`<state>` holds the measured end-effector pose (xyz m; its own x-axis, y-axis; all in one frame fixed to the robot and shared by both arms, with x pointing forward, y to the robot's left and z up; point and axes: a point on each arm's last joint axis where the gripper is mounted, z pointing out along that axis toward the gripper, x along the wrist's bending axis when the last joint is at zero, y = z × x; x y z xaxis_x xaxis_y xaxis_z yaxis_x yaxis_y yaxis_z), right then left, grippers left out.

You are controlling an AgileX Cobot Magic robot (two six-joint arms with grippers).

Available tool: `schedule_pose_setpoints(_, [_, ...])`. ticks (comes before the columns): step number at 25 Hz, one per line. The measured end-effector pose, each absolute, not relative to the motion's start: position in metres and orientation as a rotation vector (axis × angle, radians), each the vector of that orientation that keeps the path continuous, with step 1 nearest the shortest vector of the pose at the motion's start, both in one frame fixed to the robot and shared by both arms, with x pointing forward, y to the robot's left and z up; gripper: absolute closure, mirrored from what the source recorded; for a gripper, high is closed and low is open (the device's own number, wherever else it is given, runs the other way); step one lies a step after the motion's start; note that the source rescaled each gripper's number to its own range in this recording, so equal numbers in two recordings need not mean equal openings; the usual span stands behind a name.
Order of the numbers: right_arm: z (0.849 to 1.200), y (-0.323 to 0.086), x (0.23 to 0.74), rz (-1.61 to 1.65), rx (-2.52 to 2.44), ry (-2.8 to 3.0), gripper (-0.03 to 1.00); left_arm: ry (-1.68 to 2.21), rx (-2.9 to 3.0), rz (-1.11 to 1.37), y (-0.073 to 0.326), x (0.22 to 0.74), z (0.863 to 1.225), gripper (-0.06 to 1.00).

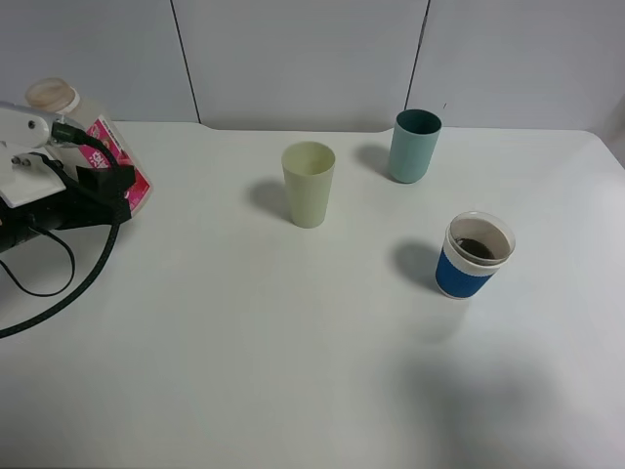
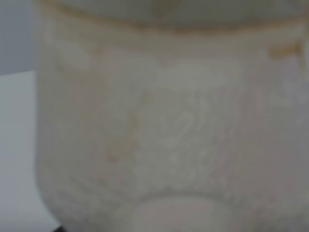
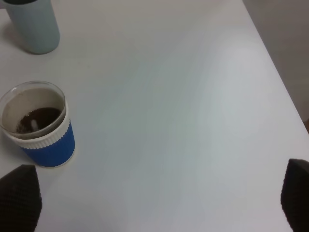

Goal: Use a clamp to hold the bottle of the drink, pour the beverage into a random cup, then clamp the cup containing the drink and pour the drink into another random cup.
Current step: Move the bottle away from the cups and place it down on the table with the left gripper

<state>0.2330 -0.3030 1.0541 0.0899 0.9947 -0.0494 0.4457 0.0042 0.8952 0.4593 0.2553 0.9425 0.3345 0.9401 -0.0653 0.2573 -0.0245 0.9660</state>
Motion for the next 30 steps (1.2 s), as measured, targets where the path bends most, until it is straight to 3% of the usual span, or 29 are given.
schedule_pose_setpoints(16, [1.054,-0.303,0.233,0.859,1.561,1.471,-0.03,1.241,1.509,0.730,0.275,0.474,0.881,0.94])
schedule_pose_setpoints(30, [1.054,-0.303,0.233,0.859,1.561,1.471,-0.03,1.191,1.571,0.717,0.271,0.472,0.876,0.94])
